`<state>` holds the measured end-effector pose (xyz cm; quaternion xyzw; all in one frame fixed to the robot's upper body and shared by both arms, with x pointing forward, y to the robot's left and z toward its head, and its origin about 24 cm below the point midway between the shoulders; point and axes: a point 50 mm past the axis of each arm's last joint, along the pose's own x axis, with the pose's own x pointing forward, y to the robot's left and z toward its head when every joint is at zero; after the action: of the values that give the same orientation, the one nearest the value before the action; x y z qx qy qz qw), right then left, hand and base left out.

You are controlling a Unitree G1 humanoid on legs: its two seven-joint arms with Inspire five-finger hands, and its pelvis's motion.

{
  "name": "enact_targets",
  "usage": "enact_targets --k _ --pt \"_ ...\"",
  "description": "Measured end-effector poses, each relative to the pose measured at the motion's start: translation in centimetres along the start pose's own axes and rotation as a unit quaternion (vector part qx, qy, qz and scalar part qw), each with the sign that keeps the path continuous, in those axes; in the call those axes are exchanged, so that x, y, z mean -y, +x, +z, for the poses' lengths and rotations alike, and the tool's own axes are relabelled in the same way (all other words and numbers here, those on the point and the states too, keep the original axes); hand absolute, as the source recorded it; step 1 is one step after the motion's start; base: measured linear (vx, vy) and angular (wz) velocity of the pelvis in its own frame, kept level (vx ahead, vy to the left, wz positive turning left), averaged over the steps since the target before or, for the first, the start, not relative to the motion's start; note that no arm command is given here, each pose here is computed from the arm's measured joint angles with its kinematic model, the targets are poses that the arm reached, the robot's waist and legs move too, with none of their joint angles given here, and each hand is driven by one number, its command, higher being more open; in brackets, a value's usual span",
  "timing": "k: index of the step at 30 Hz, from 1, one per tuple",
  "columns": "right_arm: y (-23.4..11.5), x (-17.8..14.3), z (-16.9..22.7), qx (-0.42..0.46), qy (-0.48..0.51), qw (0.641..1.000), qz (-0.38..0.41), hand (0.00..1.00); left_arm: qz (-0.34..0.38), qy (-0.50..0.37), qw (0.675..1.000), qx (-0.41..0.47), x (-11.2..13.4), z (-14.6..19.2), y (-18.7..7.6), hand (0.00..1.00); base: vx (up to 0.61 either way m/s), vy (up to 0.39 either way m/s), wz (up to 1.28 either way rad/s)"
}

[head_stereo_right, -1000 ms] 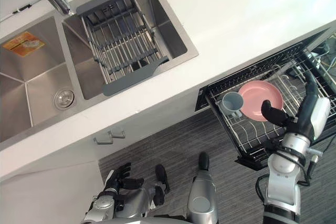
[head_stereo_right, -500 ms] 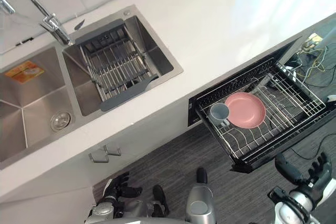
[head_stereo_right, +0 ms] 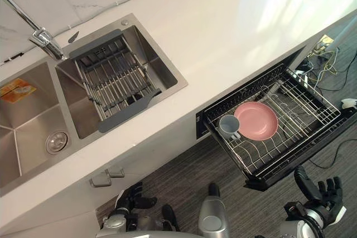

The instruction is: Walk over to the sink, pick up the cup, carry it to the dishwasher, place the cup inside the dishwasher, then close the dishwasher door

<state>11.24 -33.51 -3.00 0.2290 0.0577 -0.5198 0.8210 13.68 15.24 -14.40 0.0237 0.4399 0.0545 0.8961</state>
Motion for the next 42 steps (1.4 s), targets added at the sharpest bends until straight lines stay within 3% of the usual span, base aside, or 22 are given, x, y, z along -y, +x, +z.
enact_targets --k 6,19,30,42 --pt "1.3 -2.6 1.3 0.018 -0.007 0.998 0.062 0.9 -0.003 0.001 1.0 0.003 0.0 0.1 0.0 0.9 -0.03 -0.012 0.11" --pt "1.8 -3.9 1.2 0.018 -0.048 0.994 0.099 0.9 -0.012 0.032 0.999 0.003 -0.7 -0.2 0.0 0.9 -0.02 0.008 0.15" --pt "2.6 -11.9 1.1 0.017 -0.085 0.972 0.216 0.9 -0.009 0.057 0.998 0.001 -1.7 -0.4 0.0 0.9 -0.09 0.01 0.25" --pt "3.5 -17.4 2.3 0.04 -0.127 0.955 0.264 0.9 -0.008 0.05 0.999 0.017 -1.7 0.1 0.1 0.9 -0.05 -0.001 0.16"
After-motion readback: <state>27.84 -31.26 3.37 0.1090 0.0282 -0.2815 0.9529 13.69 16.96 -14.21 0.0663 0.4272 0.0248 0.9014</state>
